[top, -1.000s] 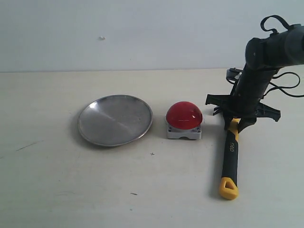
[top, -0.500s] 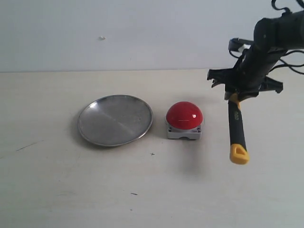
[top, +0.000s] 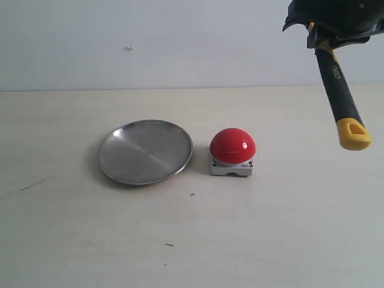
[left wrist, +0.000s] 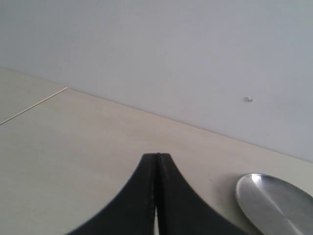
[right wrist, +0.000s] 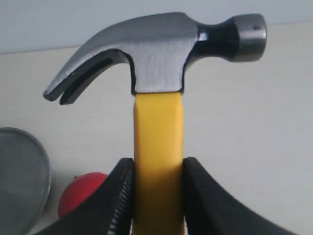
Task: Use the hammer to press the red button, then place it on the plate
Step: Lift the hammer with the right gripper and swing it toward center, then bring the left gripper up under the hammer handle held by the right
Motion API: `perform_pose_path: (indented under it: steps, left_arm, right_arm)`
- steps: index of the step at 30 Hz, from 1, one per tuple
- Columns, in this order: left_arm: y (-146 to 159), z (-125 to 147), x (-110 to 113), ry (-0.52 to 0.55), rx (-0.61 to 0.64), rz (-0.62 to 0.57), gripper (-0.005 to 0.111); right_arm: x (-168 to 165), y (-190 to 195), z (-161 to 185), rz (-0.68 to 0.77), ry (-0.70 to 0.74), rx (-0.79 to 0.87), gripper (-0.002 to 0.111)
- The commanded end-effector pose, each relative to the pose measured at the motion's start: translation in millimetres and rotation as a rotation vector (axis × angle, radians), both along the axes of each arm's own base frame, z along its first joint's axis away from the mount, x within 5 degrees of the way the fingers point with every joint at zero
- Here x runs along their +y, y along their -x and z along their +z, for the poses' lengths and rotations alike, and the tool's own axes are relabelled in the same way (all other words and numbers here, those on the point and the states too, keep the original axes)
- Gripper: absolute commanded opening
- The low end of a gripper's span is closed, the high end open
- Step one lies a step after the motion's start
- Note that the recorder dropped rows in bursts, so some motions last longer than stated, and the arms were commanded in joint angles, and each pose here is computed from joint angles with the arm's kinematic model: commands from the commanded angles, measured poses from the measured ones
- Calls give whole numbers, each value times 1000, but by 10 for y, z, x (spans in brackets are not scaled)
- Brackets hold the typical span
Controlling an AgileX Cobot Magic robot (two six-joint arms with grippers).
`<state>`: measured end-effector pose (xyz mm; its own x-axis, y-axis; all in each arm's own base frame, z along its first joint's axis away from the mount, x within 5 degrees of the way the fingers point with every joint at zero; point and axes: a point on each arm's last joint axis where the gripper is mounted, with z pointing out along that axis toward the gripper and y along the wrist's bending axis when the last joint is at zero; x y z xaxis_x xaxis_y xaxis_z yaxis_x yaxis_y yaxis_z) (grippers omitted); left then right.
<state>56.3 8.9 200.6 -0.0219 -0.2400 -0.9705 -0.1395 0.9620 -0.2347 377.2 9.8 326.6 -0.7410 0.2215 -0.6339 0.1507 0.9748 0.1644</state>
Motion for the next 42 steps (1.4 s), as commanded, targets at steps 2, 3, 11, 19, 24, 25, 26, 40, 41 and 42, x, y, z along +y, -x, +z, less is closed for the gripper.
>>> perform_pose_path:
  steps: [2,3,11,19,24,25,26,40,41,42]
  left_arm:
    - [5,5,-5,7,-9,-8,0]
    - [5,5,-5,7,-9,-8,0]
    - [4,11,-10,33,-20,-11,0]
    - [0,47,-35,634,-124,-22,0]
    - [12,206,-65,844,-292,-131,0]
    - [25,269,-81,827,-347,-184,0]
    - [45,337,-109,800,-403,-252,0]
    - [-1068,715,-1056,544,39,-1149,0]
    - [-1182,679,-1166,536,76,-1186,0]
    - [-1337,591,-1419,526,149,-1270,0]
  right_arm:
    - [53,178,339,104,14,-104,0]
    - [57,189,356,109,12,-110,0]
    - [67,209,399,106,-6,-128,0]
    - [86,215,397,61,-86,-290,0]
    - [157,320,331,34,-93,-493,0]
    - [203,352,320,40,-90,-539,0]
    - [246,380,331,47,-87,-589,0]
    - [1022,614,347,204,-238,-701,0]
    - [1051,625,348,214,-239,-701,0]
    - [1076,634,346,223,-242,-698,0]
